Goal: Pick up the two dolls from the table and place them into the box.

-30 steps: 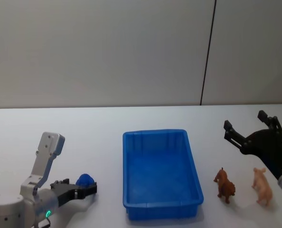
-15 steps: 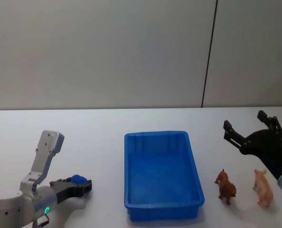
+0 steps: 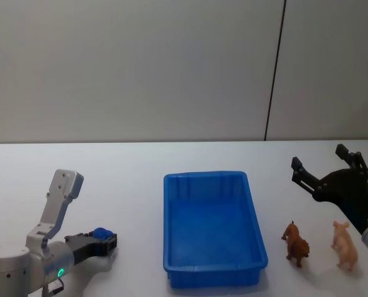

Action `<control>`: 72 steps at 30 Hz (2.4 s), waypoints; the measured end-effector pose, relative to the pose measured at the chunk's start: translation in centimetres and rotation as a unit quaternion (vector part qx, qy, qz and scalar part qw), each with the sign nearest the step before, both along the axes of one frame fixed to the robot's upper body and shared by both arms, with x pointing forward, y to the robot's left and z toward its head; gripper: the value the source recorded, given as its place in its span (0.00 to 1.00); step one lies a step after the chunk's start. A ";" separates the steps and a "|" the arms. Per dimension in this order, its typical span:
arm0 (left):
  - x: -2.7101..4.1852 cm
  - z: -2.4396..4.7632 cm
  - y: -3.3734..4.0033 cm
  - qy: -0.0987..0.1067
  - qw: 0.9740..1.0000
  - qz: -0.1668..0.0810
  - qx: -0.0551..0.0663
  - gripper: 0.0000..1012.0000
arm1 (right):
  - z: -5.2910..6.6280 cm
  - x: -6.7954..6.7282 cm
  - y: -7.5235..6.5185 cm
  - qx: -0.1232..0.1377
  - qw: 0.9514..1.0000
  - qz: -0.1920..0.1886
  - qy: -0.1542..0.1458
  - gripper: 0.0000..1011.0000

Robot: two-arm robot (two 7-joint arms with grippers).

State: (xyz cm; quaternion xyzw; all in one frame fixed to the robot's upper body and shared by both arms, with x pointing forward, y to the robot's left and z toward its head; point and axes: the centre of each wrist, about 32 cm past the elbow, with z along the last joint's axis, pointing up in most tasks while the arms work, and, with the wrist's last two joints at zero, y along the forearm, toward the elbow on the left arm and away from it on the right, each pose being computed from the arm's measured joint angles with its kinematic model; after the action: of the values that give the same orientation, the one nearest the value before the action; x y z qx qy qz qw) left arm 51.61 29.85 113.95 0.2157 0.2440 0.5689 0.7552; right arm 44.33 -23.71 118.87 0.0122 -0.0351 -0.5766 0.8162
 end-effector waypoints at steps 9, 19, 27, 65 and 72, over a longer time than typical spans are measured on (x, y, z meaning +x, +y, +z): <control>-0.14 0.22 -0.16 -0.027 1.000 0.001 0.004 0.46 | 0.0 0.0 0.0 0.000 1.000 0.000 0.000 0.99; -0.13 1.91 -0.32 -0.087 0.996 -0.003 0.001 0.40 | 0.0 0.0 0.0 0.000 1.000 0.000 0.000 0.99; 0.21 4.27 -0.35 -0.142 0.989 -0.028 -0.015 0.35 | 0.0 0.0 0.0 0.000 1.000 0.000 0.000 0.99; 7.09 8.64 -2.24 -0.128 0.944 -0.285 -0.101 0.21 | 0.0 0.0 0.0 0.000 1.000 0.000 0.000 0.99; 9.47 7.53 -3.34 -0.076 0.933 -0.335 -0.106 0.31 | 0.0 0.0 0.0 0.000 1.000 0.000 0.000 0.99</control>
State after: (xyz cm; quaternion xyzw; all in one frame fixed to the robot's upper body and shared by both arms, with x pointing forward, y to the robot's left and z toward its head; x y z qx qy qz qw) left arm 61.08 26.52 121.48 0.1597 0.1588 0.2685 0.9366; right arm 44.33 -23.71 118.87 0.0122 -0.0351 -0.5766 0.8162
